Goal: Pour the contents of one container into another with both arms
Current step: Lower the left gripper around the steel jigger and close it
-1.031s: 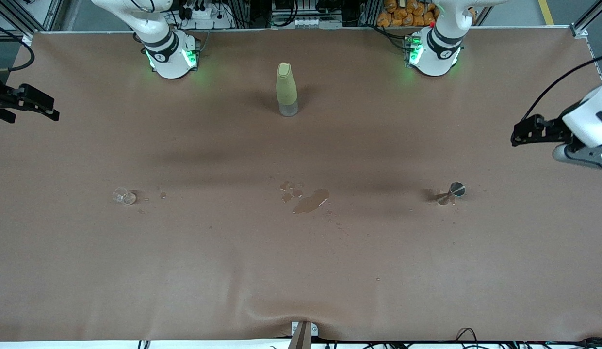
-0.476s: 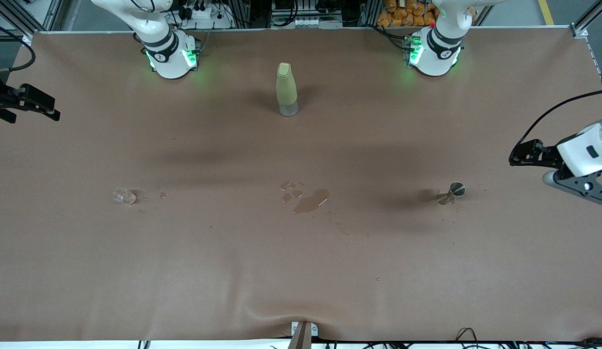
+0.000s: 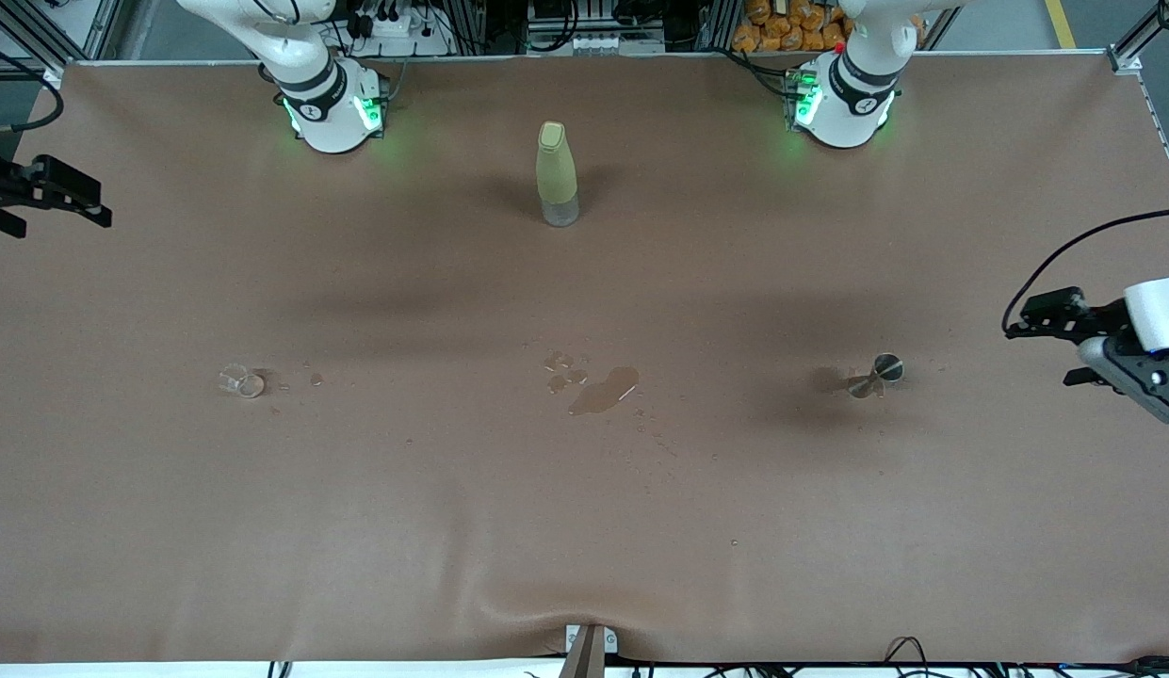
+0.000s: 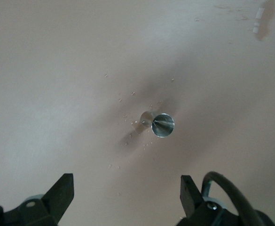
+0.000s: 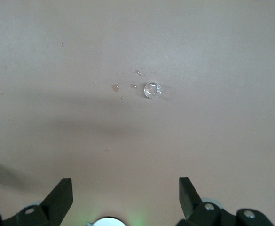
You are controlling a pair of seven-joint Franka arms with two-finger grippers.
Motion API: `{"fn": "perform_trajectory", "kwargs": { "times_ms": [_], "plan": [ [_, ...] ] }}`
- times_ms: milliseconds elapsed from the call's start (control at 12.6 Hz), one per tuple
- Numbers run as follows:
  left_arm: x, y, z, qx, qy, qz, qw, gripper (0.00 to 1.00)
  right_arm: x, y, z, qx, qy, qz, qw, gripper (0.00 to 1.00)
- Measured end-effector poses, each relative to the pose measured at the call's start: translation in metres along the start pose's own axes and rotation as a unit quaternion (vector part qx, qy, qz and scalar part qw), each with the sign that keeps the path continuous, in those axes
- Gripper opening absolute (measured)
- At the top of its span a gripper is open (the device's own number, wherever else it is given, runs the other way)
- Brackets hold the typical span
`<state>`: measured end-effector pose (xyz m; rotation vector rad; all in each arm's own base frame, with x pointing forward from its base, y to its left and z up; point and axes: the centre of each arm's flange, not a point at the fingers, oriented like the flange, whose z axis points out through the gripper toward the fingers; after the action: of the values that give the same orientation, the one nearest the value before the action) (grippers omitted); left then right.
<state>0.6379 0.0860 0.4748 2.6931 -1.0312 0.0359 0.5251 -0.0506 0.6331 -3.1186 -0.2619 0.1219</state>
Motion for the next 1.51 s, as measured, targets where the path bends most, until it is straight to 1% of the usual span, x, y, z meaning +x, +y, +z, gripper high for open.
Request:
{"fn": "perform_trajectory", "kwargs": {
  "times_ms": [159, 238, 396, 476, 555, 634, 714, 872, 951, 1031, 1110, 1269, 1348, 1506],
  "plan": [
    [-0.023, -0.028, 0.016, -0.037, 0.037, 0.056, 0.997, 1.0, -0.005, 0.016, 0.0, 0.001, 0.0, -0.046, 0.999, 1.0],
    [-0.033, -0.043, 0.031, -0.059, 0.061, 0.079, 0.993, 1.0, -0.008, 0.026, 0.0, 0.001, 0.001, -0.079, 0.997, 1.0],
    [-0.059, -0.075, 0.071, -0.104, 0.115, 0.124, 0.98, 1.0, -0.015, 0.047, 0.0, 0.003, 0.001, -0.15, 0.989, 1.0],
    [-0.07, -0.088, 0.093, -0.125, 0.143, 0.145, 0.971, 1.0, -0.019, 0.058, 0.0, 0.003, 0.002, -0.188, 0.982, 1.0],
    [-0.081, -0.099, 0.115, -0.146, 0.173, 0.163, 0.96, 1.0, -0.024, 0.07, 0.001, 0.004, 0.003, -0.231, 0.973, 1.0],
    [-0.091, -0.108, 0.14, -0.169, 0.206, 0.178, 0.947, 1.0, -0.028, 0.082, 0.001, 0.004, 0.004, -0.276, 0.961, 1.0],
    [-0.101, -0.114, 0.165, -0.193, 0.24, 0.187, 0.933, 1.0, -0.032, 0.094, 0.003, 0.002, 0.007, -0.32, 0.947, 1.0],
    [-0.118, -0.123, 0.219, -0.237, 0.305, 0.197, 0.901, 1.0, -0.035, 0.115, 0.006, -0.005, 0.014, -0.4, 0.916, 1.0],
    [-0.124, -0.125, 0.244, -0.25, 0.333, 0.203, 0.886, 1.0, -0.035, 0.123, 0.008, -0.009, 0.017, -0.434, 0.901, 1.0],
    [-0.127, -0.125, 0.268, -0.259, 0.357, 0.21, 0.873, 1.0, -0.035, 0.132, 0.011, -0.012, 0.018, -0.461, 0.887, 1.0],
    [-0.128, -0.123, 0.288, -0.266, 0.374, 0.217, 0.862, 1.0, -0.034, 0.139, 0.015, -0.015, 0.02, -0.484, 0.875, 1.0],
    [-0.129, -0.118, 0.316, -0.279, 0.393, 0.234, 0.844, 1.0, -0.029, 0.15, 0.02, -0.027, 0.025, -0.528, 0.848, 1.0],
    [-0.13, -0.115, 0.323, -0.283, 0.4, 0.243, 0.837, 1.0, -0.026, 0.154, 0.024, -0.029, 0.029, -0.543, 0.839, 1.0],
    [-0.128, -0.111, 0.334, -0.292, 0.418, 0.242, 0.826, 1.0, -0.025, 0.169, 0.037, -0.016, 0.043, -0.559, 0.828, 1.0]
  ]
}}
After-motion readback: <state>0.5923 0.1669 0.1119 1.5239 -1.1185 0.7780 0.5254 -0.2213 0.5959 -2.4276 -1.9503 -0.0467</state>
